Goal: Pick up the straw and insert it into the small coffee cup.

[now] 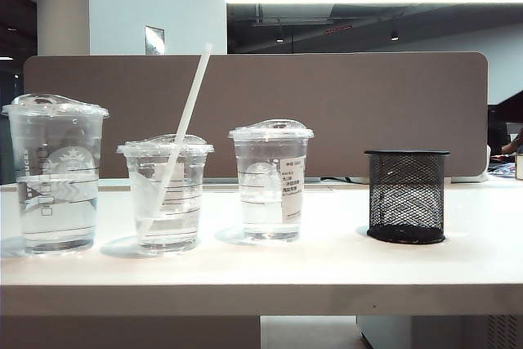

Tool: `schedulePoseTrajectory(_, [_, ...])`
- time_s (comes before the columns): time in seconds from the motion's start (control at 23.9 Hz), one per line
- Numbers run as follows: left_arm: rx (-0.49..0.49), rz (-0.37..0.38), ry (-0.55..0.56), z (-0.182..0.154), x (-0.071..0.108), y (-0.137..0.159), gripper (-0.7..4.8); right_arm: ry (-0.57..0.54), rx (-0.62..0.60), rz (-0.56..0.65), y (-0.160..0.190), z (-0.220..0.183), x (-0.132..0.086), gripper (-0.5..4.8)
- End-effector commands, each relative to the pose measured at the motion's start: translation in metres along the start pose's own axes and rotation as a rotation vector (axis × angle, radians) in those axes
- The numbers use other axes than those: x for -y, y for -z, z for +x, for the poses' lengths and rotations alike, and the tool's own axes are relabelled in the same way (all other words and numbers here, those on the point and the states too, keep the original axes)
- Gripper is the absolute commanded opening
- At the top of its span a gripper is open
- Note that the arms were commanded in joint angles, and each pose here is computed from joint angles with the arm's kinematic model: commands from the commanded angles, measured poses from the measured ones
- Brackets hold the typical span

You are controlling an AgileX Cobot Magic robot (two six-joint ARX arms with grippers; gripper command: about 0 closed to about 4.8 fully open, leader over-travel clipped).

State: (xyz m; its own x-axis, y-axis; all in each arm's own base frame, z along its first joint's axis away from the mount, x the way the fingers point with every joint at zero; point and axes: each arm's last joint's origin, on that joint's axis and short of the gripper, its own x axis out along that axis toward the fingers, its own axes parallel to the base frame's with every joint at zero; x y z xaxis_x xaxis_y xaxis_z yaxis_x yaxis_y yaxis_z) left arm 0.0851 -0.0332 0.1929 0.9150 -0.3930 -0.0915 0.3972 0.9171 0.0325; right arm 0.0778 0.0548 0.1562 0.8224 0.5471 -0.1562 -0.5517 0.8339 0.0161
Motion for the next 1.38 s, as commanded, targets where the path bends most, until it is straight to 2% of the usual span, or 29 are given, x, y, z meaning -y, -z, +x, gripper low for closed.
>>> schedulePoseTrajectory(0.04, [0.015,0.008,0.004,0.000,0.000,-0.002,0.22,0.191,0.016,0.028,-0.002,-0.002,0.016,-0.08])
schedulePoseTrajectory(0.17, [0.014,0.009,-0.004,0.000,0.000,-0.002,0.22,0.405,-0.016,0.068,0.004,-0.006,0.037,-0.08])
schedulePoseTrajectory(0.34, [0.011,0.009,-0.001,0.000,0.000,-0.002,0.22,0.565,-0.040,0.105,0.007,-0.014,0.051,-0.08])
schedulePoseTrajectory(0.59, [0.008,0.008,-0.001,0.000,0.000,-0.001,0.22,0.591,-0.045,0.109,0.008,-0.015,0.053,-0.08])
schedulePoseTrajectory(0.8, [0.008,0.008,-0.001,0.000,0.000,-0.001,0.22,0.545,-0.040,0.108,0.008,-0.014,0.052,-0.08])
schedulePoseTrajectory(1.38, [0.016,0.009,-0.007,-0.003,0.000,-0.001,0.22,0.544,-0.040,0.108,0.008,-0.014,0.052,-0.08])
